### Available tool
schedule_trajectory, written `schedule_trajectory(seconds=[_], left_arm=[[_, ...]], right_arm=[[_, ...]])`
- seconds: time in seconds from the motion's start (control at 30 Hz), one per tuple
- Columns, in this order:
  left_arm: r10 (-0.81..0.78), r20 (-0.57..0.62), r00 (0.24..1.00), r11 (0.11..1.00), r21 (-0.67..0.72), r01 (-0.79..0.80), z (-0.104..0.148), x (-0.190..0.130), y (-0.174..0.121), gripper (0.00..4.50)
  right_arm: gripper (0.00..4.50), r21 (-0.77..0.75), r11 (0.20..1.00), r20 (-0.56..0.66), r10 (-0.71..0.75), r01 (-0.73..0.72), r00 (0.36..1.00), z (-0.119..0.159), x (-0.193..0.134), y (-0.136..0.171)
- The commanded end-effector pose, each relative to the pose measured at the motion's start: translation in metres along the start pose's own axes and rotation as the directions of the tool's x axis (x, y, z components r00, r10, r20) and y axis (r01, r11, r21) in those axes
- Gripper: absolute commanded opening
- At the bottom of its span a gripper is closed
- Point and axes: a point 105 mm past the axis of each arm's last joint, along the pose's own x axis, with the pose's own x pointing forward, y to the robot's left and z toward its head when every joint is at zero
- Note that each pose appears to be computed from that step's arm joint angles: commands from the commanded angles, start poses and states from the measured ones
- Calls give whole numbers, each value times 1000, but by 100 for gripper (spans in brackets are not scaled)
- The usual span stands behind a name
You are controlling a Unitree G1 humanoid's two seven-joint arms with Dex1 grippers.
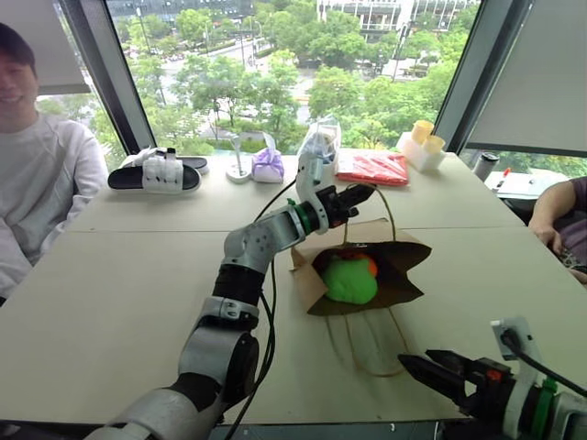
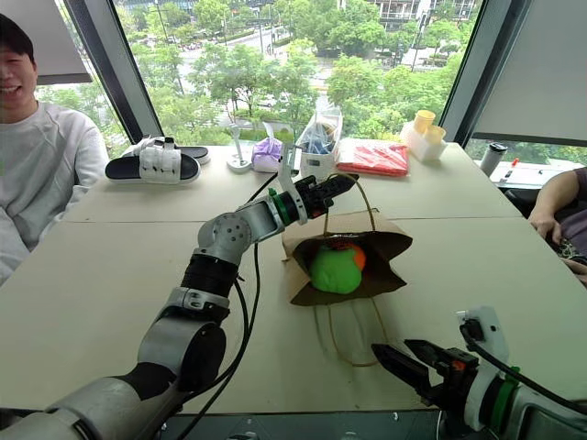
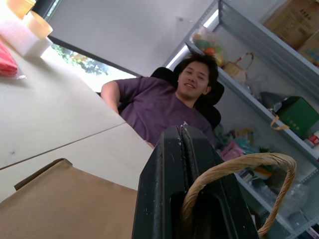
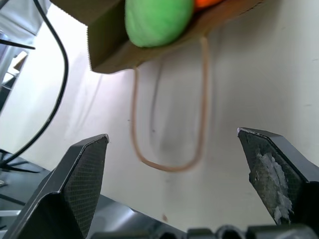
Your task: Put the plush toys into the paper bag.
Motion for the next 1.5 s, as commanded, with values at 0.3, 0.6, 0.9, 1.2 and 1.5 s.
schedule_trajectory(seconds=[0.3, 0.6, 0.9, 1.2, 1.5], left_arm=[[-33, 32, 999, 997, 64, 31, 17, 3, -14, 0], [-19, 25, 999, 993, 120, 16, 29, -8, -14, 0], [86, -85, 993, 929, 367, -49, 65, -25, -6, 0], [194, -93, 977, 936, 315, -156, 60, -9, 15, 0], [164, -101, 981, 966, 219, -139, 49, -14, 24, 236]], right_arm=[[360, 44, 997, 23, 65, -65, 998, -10, 34, -4], [4, 35, 985, 134, 165, -171, 977, 17, 17, 15], [4, -72, 909, 477, 393, -411, 786, 137, -8, 60], [4, -26, 917, 471, 362, -398, 804, 153, 17, 45], [197, -37, 933, 454, 334, -357, 826, 137, 23, 38]])
